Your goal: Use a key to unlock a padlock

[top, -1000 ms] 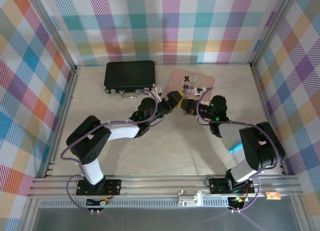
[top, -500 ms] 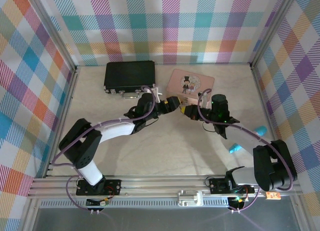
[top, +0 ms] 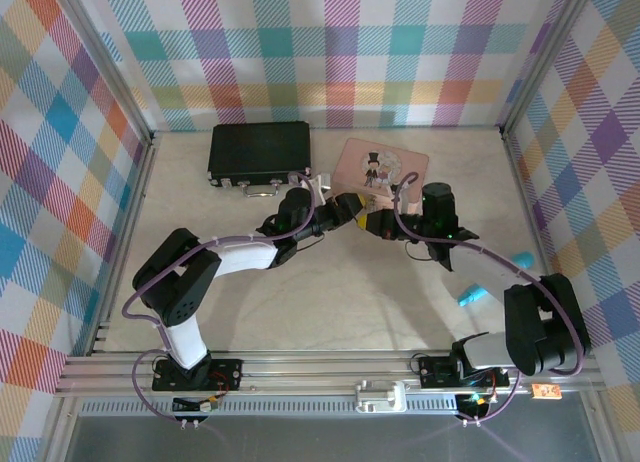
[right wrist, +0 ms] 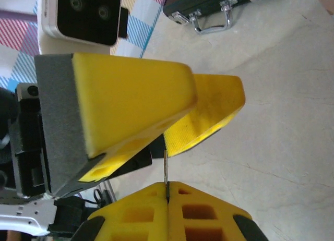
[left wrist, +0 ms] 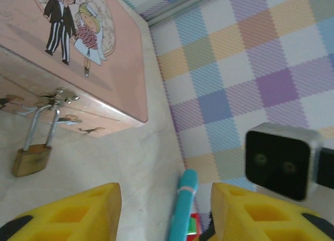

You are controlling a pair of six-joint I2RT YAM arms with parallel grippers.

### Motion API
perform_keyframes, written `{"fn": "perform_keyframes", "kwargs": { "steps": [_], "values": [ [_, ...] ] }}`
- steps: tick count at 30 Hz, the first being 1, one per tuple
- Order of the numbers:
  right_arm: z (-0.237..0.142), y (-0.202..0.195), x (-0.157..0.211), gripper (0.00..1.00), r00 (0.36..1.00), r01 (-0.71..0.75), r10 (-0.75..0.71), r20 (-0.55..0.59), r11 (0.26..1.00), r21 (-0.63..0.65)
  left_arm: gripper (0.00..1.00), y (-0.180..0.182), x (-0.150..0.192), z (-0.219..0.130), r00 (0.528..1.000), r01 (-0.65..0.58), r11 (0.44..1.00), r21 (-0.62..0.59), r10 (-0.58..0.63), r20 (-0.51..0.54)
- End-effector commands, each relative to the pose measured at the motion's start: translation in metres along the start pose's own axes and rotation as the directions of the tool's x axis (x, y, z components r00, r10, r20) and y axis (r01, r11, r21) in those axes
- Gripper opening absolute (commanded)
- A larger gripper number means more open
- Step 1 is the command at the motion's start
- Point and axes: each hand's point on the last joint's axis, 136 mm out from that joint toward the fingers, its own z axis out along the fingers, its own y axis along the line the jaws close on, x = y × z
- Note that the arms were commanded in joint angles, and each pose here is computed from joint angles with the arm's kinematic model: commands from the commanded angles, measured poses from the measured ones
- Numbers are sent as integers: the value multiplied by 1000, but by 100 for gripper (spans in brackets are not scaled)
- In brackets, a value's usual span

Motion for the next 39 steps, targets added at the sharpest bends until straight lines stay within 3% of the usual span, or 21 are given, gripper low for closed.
{"fn": "perform_keyframes", "kwargs": {
  "steps": [1,8,14,17,22,25,39],
  "values": [
    [0,8,-10,0,999,-20,22,32,998,-67,46,-17,-11,-1,999,38,995,97,-41,32],
    [8,3,-15,0,997,-64,69,42,993,-103,31,-15,-8,-6,993,110,985,135,-116,35],
    [13,-2,-21,0,995,-75,81,53,991,-110,0,-13,-7,-15,995,82,991,105,-88,47],
    [14,-3,-20,0,995,-82,87,46,990,-111,0,-13,-10,-18,996,63,994,87,-68,60],
    [12,-7,-22,25,991,-98,105,80,992,-84,0,-12,-17,-19,992,62,994,86,-71,102],
    [9,-3,-27,26,988,-81,94,126,991,-107,0,-9,-20,-18,987,81,992,98,-94,131],
    [19,7,-18,30,986,-100,121,117,980,-172,0,-9,-24,-18,981,99,988,119,-117,153]
  ]
}}
